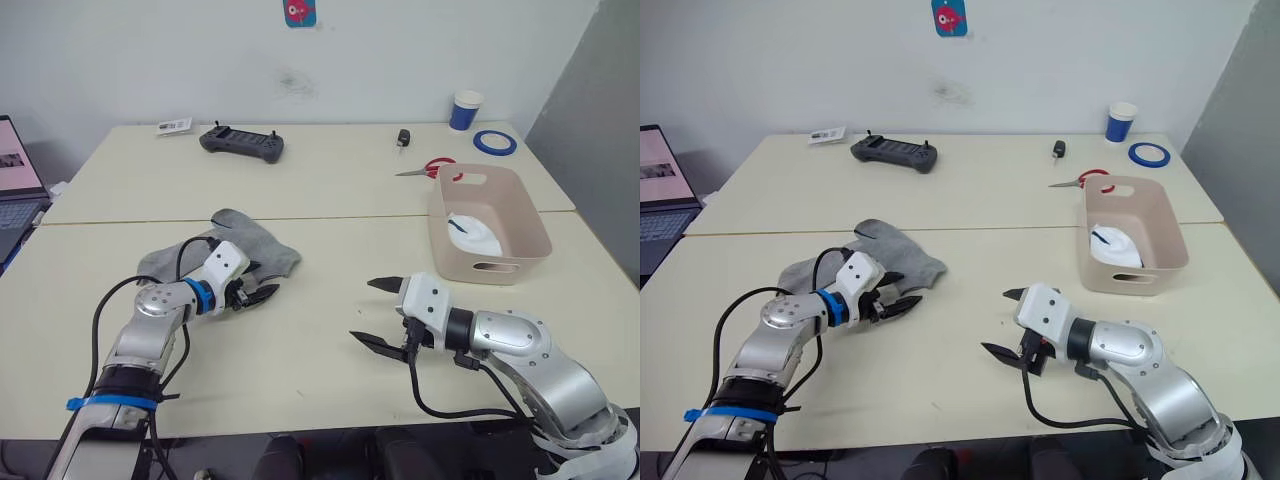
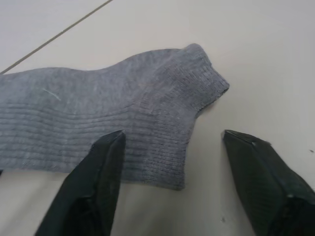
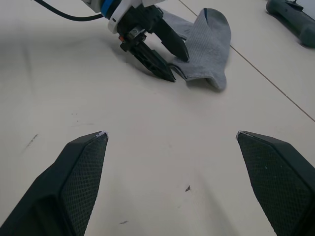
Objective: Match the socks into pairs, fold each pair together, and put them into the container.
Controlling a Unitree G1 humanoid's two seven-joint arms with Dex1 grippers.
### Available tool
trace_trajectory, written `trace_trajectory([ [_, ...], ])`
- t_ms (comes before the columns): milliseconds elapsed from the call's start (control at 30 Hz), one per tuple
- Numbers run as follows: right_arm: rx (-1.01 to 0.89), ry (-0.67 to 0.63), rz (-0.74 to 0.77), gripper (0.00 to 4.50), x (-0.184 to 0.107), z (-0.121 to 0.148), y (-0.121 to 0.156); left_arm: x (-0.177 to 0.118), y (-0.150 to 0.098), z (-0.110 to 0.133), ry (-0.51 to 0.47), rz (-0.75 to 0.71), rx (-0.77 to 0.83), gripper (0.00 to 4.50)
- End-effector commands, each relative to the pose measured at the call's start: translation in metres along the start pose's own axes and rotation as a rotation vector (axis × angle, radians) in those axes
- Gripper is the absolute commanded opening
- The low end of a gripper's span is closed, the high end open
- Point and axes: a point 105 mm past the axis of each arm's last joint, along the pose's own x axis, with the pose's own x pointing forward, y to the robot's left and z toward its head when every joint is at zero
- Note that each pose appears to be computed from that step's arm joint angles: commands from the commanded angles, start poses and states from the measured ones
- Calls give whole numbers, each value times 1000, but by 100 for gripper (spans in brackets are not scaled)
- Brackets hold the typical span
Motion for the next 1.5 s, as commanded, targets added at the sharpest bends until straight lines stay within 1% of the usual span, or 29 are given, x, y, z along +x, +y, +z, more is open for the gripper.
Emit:
trace_trajectory([
  [33,-34,-28,-5,450,-3,11,2,1,-1,-20,108,-32,40,205],
  [133,-31,-23,-10,450,-4,10,2,-2,-3,-25,148,-69,58,115],
  [233,-30,-21,-18,450,-4,8,1,-11,-3,-21,149,-104,71,20],
  [267,-30,-21,-19,450,-4,8,1,-14,-5,-18,145,-121,78,3],
  [367,-28,-20,-20,450,-4,7,1,-23,-15,-5,107,-190,65,3],
  [467,-29,-19,-19,450,-3,6,2,-32,-31,10,80,-261,13,3],
  [567,-32,-12,-17,450,-6,5,2,-38,-69,30,39,-385,-83,3],
  [733,-38,18,-9,450,-20,3,-1,-20,-120,48,-3,-438,-213,3],
  [800,-40,34,-4,450,-26,2,-3,-10,-136,55,-32,-450,-229,3],
  [867,-51,56,1,450,-31,0,-5,-3,-143,60,-56,-412,-241,3],
  [933,-60,72,4,450,-34,-2,-6,-3,-151,65,-84,-443,-249,3],
  [967,-61,76,4,450,-35,-2,-7,-6,-155,63,-76,-463,-218,21],
  [1033,-64,80,6,450,-36,-2,-7,-12,-158,66,-99,-488,-145,64],
  [1167,-63,75,15,450,-34,-2,-4,-23,-150,82,-209,-487,-127,187],
  [1200,-60,70,22,450,-34,-1,-2,-28,-146,85,-225,-489,-84,222],
  [1267,-55,61,35,450,-33,0,1,-39,-135,88,-218,-499,-8,284],
  [1367,-53,49,53,450,-34,2,3,-53,-114,84,-147,-525,123,382],
  [1433,-54,45,62,450,-33,3,3,-57,-92,77,-96,-497,245,382],
  [1500,-57,43,68,450,-33,3,4,-53,-64,71,-57,-429,392,382],
])
